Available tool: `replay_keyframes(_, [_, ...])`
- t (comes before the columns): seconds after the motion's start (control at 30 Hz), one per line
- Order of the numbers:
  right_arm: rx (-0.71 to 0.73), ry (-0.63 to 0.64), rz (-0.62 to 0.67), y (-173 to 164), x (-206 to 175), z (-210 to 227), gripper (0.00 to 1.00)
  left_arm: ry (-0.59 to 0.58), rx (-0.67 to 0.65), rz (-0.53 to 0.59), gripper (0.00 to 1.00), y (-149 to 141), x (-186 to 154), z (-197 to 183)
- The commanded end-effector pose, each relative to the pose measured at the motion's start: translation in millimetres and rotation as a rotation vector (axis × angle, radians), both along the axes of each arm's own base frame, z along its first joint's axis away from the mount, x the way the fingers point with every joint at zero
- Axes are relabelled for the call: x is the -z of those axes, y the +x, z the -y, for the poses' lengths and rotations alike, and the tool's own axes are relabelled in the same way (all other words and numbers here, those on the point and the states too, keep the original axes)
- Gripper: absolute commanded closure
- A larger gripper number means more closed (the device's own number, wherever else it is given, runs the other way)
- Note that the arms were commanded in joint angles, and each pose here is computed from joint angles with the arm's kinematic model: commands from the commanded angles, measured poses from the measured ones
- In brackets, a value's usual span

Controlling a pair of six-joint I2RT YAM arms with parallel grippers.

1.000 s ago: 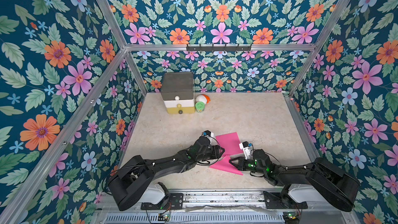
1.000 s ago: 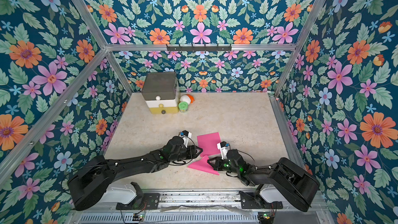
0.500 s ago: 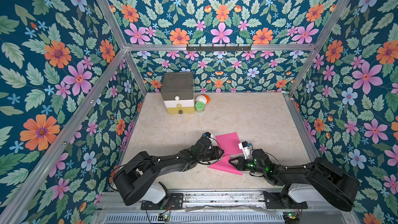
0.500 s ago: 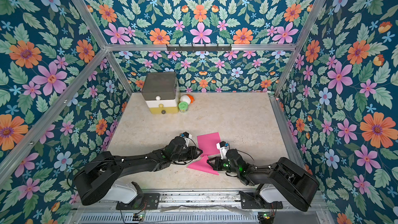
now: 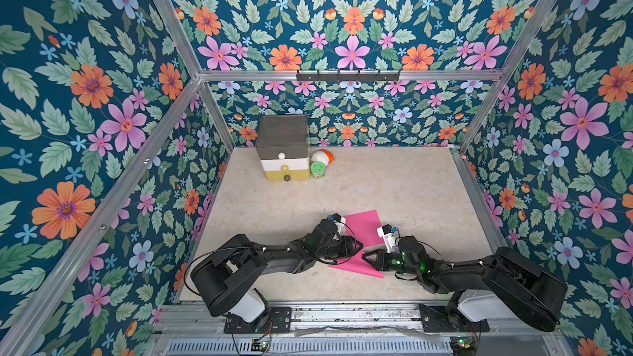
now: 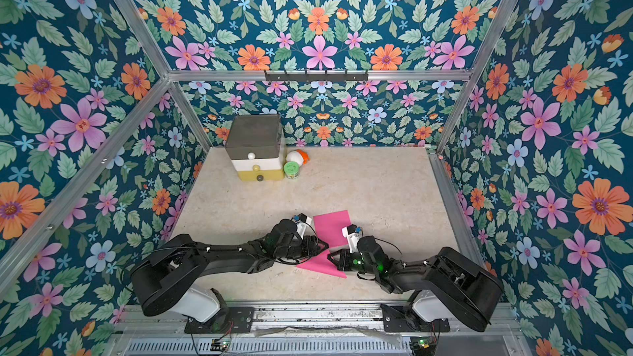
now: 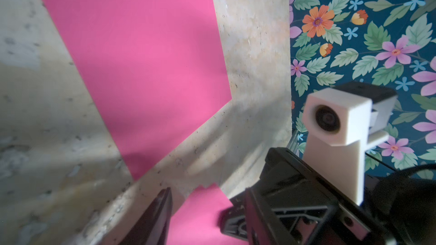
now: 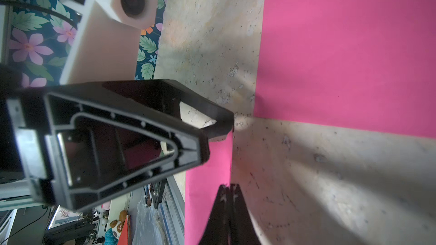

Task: Fold the square paper diagonally
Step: Fold the paper at the center of the board.

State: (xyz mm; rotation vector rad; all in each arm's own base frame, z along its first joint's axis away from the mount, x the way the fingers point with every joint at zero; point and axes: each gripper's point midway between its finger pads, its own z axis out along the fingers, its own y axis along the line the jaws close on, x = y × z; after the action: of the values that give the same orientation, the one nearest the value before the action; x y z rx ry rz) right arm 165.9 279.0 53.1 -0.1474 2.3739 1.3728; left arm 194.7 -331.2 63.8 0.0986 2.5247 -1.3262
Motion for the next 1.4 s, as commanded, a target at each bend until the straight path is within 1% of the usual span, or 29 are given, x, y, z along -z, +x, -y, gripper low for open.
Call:
replay_keyframes(0.0, [-0.018,0.002,0.020,-1,-3,-3,1.00,-0.062,0.035,0.012,0.45,-2,-12,9])
replay_keyframes(0.1, [-0.023,0.014,0.029,-2,-7,-3,1.00,-0.076,0.034,0.038,0.46,2,-24,5])
replay_keyframes(0.23, [-0.022,0.059,0.044,-5,-20,0,1.00,-0.059,-0.027,0.080,0.44,19,-40,-22])
replay_keyframes(0.3, [-0.030,0.100,0.060,-8,-32,1,1.00,-0.034,-0.042,0.103,0.42,26,-45,-36])
replay_keyframes(0.37, [-0.047,0.136,0.075,-11,-46,1,1.00,-0.045,-0.019,0.126,0.39,24,-54,-40])
replay_keyframes(0.43, [-0.084,0.189,0.092,-16,-66,1,1.00,-0.088,0.050,0.147,0.34,15,-66,-36])
replay_keyframes(0.5, [-0.121,0.231,0.103,-21,-83,2,1.00,-0.154,0.129,0.168,0.32,3,-81,-29])
replay_keyframes(0.53, [-0.141,0.247,0.109,-24,-91,3,1.00,-0.184,0.155,0.177,0.30,-2,-88,-28])
replay_keyframes(0.6, [-0.174,0.264,0.122,-30,-105,2,1.00,-0.259,0.208,0.206,0.13,-12,-108,-25])
replay_keyframes(0.63, [-0.186,0.265,0.127,-32,-111,2,1.00,-0.291,0.222,0.228,0.11,-16,-119,-25])
replay_keyframes(0.7, [-0.195,0.269,0.135,-34,-119,3,1.00,-0.354,0.241,0.284,0.10,-23,-143,-27])
replay_keyframes(0.73, [-0.195,0.268,0.139,-35,-121,4,1.00,-0.370,0.239,0.311,0.08,-24,-151,-29])
replay_keyframes(0.8, [-0.183,0.258,0.145,-33,-124,6,1.00,-0.366,0.234,0.333,0.06,-25,-157,-32])
replay_keyframes(0.9, [-0.180,0.266,0.146,-32,-126,5,1.00,-0.326,0.229,0.303,0.08,-24,-145,-32])
replay_keyframes(0.97, [-0.189,0.283,0.140,-33,-127,4,1.00,-0.326,0.240,0.276,0.15,-27,-136,-29])
replay_keyframes(1.07, [-0.209,0.322,0.136,-36,-133,1,1.00,-0.309,0.235,0.256,0.20,-28,-126,-26])
replay_keyframes(1.13, [-0.220,0.339,0.136,-38,-137,0,1.00,-0.324,0.243,0.262,0.21,-31,-129,-25])
replay_keyframes(1.33, [-0.253,0.341,0.130,-41,-145,-3,1.00,-0.415,0.319,0.300,0.37,-46,-151,-18])
replay_keyframes(1.37, [-0.255,0.341,0.132,-41,-146,-3,1.00,-0.417,0.321,0.300,0.37,-47,-151,-18])
